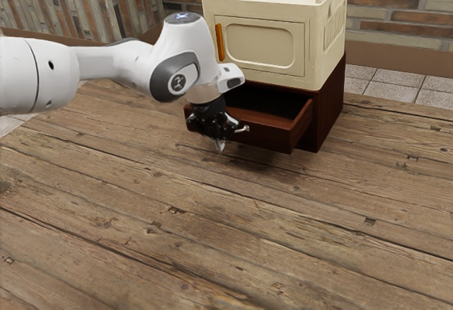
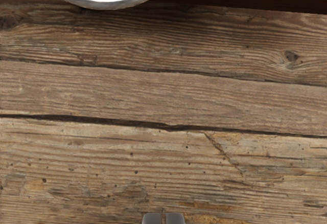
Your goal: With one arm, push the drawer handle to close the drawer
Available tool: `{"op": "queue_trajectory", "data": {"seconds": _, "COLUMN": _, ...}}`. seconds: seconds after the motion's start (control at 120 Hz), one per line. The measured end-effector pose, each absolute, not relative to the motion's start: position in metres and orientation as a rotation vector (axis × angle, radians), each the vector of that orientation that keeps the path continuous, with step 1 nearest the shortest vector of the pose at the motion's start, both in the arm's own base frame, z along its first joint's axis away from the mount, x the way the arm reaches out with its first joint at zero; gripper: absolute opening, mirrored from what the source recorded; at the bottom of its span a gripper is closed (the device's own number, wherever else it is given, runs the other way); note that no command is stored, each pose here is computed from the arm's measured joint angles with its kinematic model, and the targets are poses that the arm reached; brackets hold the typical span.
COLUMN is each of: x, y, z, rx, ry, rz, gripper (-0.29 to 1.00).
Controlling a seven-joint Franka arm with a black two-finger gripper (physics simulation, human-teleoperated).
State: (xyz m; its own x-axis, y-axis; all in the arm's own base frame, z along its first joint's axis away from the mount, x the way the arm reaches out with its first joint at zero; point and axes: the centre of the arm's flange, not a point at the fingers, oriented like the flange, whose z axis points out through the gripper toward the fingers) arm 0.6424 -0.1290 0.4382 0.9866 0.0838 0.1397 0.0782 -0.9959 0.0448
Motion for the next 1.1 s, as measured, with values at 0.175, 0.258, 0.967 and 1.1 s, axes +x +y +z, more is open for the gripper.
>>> {"op": "queue_trajectory", "data": {"seconds": 0.175, "x": 0.665, "y": -0.127, "z": 0.433, "rx": 3.125, "ry": 0.131, "rz": 0.218, "gripper": -0.08}}
{"op": "queue_trajectory", "data": {"seconds": 0.258, "x": 0.676, "y": -0.125, "z": 0.426, "rx": 3.143, "ry": 0.135, "rz": 0.198, "gripper": -0.08}}
{"op": "queue_trajectory", "data": {"seconds": 0.967, "x": 0.73, "y": -0.103, "z": 0.403, "rx": 3.194, "ry": 0.164, "rz": 0.119, "gripper": -0.08}}
{"op": "queue_trajectory", "data": {"seconds": 1.1, "x": 0.739, "y": -0.092, "z": 0.4, "rx": 3.202, "ry": 0.184, "rz": 0.142, "gripper": -0.08}}
